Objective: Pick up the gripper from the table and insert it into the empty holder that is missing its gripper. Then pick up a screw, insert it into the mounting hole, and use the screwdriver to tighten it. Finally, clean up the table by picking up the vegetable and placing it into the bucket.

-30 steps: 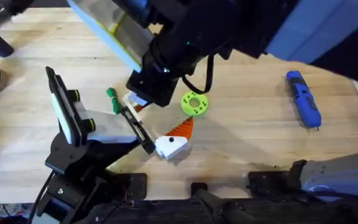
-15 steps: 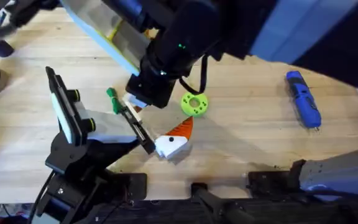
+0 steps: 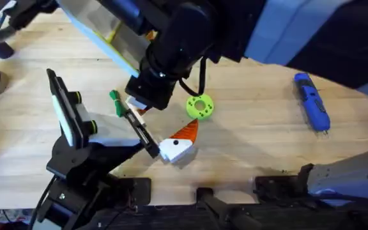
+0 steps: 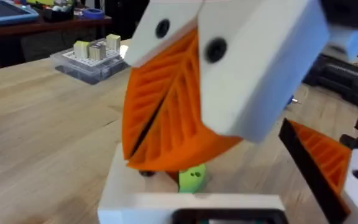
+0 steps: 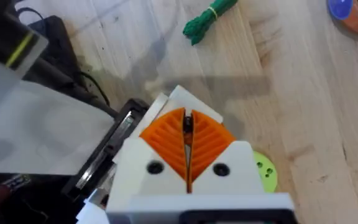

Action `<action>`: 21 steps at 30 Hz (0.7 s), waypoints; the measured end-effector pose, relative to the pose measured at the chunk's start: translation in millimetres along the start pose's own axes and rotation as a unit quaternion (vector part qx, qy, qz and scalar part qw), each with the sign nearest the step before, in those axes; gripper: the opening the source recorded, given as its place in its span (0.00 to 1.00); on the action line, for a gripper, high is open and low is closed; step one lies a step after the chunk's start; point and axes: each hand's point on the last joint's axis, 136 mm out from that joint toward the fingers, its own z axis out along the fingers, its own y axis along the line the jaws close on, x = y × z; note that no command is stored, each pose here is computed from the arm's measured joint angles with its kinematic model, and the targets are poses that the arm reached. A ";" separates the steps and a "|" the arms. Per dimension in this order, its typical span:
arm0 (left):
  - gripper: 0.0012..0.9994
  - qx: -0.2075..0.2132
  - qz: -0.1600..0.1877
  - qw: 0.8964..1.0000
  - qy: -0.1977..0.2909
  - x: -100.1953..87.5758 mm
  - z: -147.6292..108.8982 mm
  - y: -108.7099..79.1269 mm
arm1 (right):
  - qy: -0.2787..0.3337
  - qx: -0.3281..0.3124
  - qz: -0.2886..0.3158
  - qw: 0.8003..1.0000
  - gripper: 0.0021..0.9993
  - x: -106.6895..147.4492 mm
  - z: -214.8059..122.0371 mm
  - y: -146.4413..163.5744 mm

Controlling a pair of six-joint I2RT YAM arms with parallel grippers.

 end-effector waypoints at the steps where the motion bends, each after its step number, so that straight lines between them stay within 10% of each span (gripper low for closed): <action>1: 0.99 0.000 0.000 1.000 0.000 0.0 0.0 -0.1 | 0.000 0.000 0.000 1.000 0.00 -0.2 0.0 0.0; 21: 0.99 0.002 0.000 1.000 0.000 0.3 0.0 -0.5 | 0.001 0.026 -0.004 1.000 0.00 -0.6 0.2 -6.1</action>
